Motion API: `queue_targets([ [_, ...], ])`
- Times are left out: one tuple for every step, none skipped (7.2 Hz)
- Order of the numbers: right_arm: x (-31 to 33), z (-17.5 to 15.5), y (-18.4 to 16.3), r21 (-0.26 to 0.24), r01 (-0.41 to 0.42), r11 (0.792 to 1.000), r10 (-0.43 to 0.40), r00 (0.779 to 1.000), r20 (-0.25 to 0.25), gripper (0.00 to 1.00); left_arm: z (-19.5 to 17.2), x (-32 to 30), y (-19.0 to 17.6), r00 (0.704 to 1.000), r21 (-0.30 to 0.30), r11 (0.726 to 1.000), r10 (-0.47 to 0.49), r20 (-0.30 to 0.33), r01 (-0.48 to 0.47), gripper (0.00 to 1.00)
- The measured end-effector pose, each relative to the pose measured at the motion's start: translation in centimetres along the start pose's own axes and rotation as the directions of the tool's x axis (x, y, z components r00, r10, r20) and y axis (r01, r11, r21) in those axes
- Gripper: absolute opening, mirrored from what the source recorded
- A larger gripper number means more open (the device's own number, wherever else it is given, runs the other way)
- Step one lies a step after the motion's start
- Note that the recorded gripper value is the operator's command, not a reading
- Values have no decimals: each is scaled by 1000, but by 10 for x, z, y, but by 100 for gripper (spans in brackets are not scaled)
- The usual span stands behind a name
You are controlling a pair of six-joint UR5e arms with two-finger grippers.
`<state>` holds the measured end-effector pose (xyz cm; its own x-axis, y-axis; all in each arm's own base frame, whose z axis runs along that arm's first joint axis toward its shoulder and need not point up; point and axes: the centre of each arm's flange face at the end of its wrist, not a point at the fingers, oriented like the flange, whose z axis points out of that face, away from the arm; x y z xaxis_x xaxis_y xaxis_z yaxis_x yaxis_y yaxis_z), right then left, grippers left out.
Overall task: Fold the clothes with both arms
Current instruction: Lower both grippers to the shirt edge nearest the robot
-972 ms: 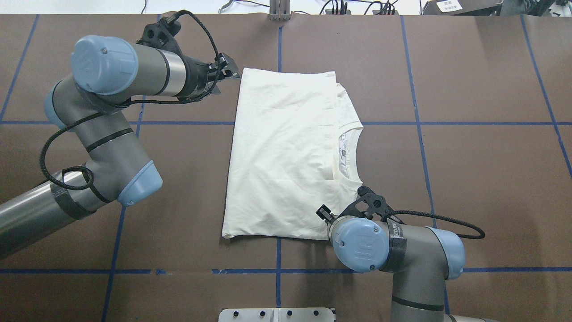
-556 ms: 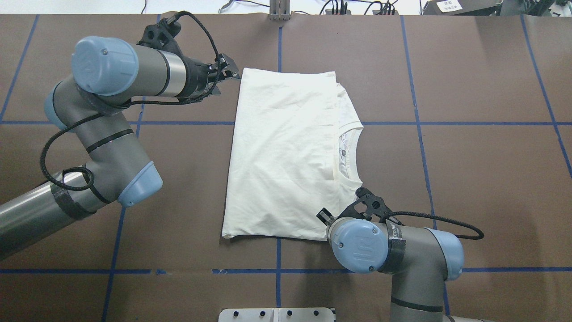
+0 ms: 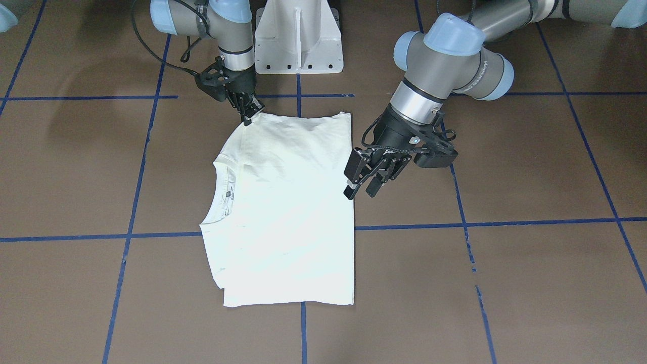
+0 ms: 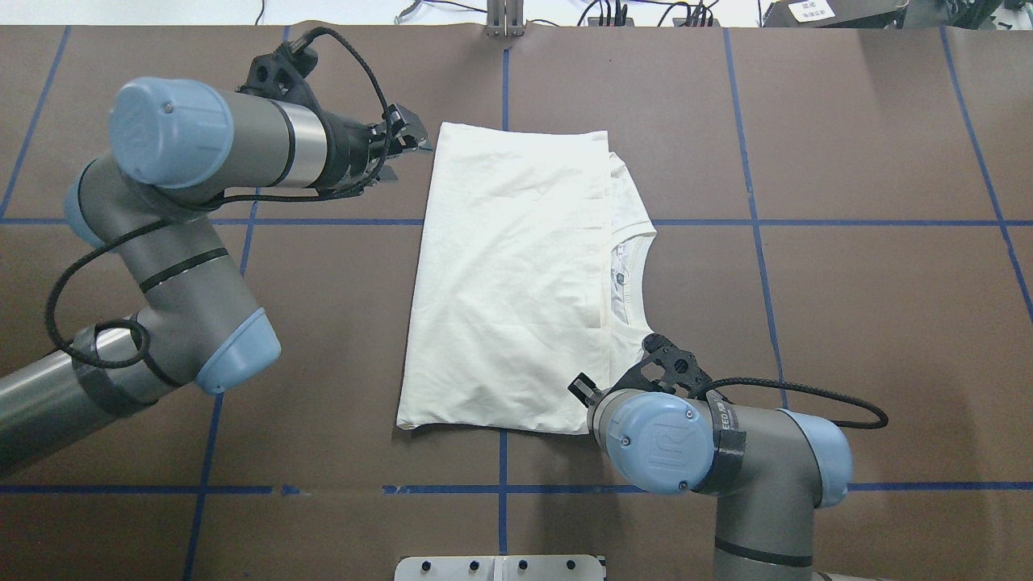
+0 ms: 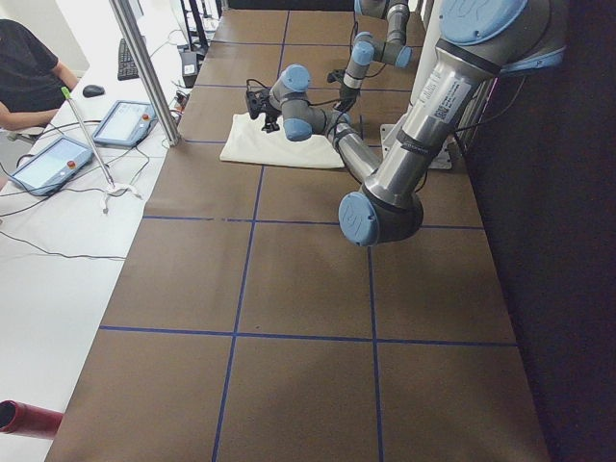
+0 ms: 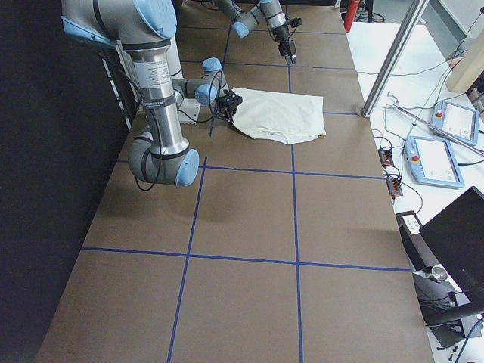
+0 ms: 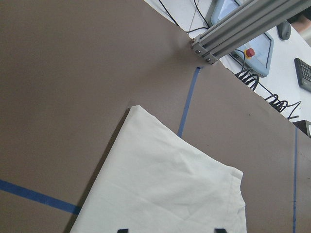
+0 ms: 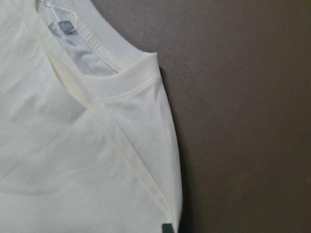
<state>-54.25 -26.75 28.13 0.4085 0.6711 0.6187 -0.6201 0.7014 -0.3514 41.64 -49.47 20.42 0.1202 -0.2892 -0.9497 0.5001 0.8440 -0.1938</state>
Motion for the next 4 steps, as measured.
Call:
queue_targets([
  [4,-8,-3,-8,0,1000,0,1000,8,0,-14,-12,32,1000,-44,999,1,11,-1,75],
  [9,-14,-8,-12,-1,1000,1,1000,12,0,-24,-20,66,999,-93,996,13,29,-10,81],
  [12,-17,-10,-14,-1,1000,1,1000,13,0,-29,-25,93,999,-134,991,24,41,-18,100],
  [13,-19,-11,-16,-1,1000,1,1000,15,0,-31,-34,120,998,-153,988,29,52,-20,100],
])
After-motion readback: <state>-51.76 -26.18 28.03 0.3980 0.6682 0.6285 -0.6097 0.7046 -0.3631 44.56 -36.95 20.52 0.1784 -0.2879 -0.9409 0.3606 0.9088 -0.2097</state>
